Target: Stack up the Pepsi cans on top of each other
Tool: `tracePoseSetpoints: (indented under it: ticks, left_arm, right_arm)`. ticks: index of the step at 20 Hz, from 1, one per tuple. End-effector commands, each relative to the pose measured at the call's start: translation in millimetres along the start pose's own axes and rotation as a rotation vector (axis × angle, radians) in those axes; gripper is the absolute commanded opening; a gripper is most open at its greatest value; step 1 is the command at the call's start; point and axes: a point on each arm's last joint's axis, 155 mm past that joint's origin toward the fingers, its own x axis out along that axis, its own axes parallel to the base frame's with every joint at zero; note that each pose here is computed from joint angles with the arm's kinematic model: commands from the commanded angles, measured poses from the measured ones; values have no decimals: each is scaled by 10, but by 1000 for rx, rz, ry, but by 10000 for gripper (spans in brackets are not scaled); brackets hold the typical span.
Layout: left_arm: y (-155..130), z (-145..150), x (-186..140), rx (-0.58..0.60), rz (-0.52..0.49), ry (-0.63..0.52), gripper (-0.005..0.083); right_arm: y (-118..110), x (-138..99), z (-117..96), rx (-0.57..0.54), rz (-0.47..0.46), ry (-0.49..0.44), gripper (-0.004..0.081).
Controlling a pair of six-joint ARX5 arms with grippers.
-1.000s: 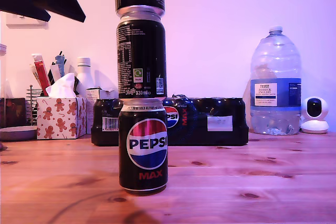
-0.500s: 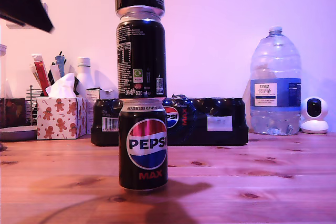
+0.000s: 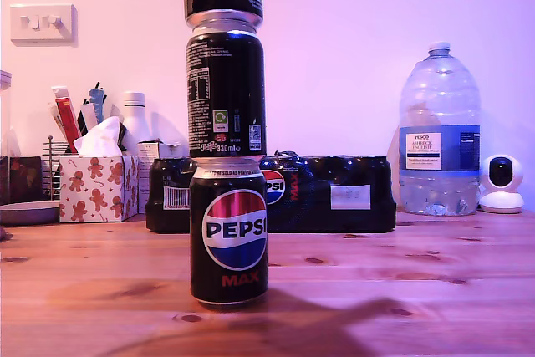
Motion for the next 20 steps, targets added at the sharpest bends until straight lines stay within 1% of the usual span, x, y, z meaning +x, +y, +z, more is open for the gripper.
tracePoseSetpoints:
  ticks: [1, 4, 6, 7, 10, 11, 12, 14, 15, 18, 20]
  left_arm:
    - [-40, 43, -12, -6, -24, -13, -24]
    - [-129, 93, -22, -10, -88, -35, -24]
    - [-188, 129, -51, -28, -138, -51, -24]
    - [-180, 147, -77, -31, -144, -60, -24]
    - [-125, 156, -145, -49, -152, -69, -24]
    - [-94, 152, -161, -59, -151, -69, -24]
    - [-59, 152, -173, -66, -148, -71, -24]
    - [29, 149, -187, -87, -133, -73, -24]
    - [45, 149, -196, -96, -138, -74, -24]
    - [132, 145, -205, -106, -112, -76, -24]
    - [149, 155, -219, -105, -105, -81, -24]
  right_arm:
    - [-82, -68, -74, 25, -15, -28, -13]
    - [-293, -189, -182, 49, -72, -81, -13]
    - [-390, -315, -251, 63, -85, -120, -13]
    - [-439, -386, -281, 78, -94, -146, -13]
    - [-641, -625, -376, 127, -168, -233, -13]
    - [-677, -690, -426, 122, -185, -247, -13]
    - [-668, -720, -479, 124, -179, -254, -13]
    - [-670, -708, -608, 126, -188, -249, -13]
    - [-665, -664, -662, 130, -191, -248, -13]
    - [-585, -460, -739, 145, -162, -277, -13]
    - [-613, -312, -840, 218, -177, -284, -13]
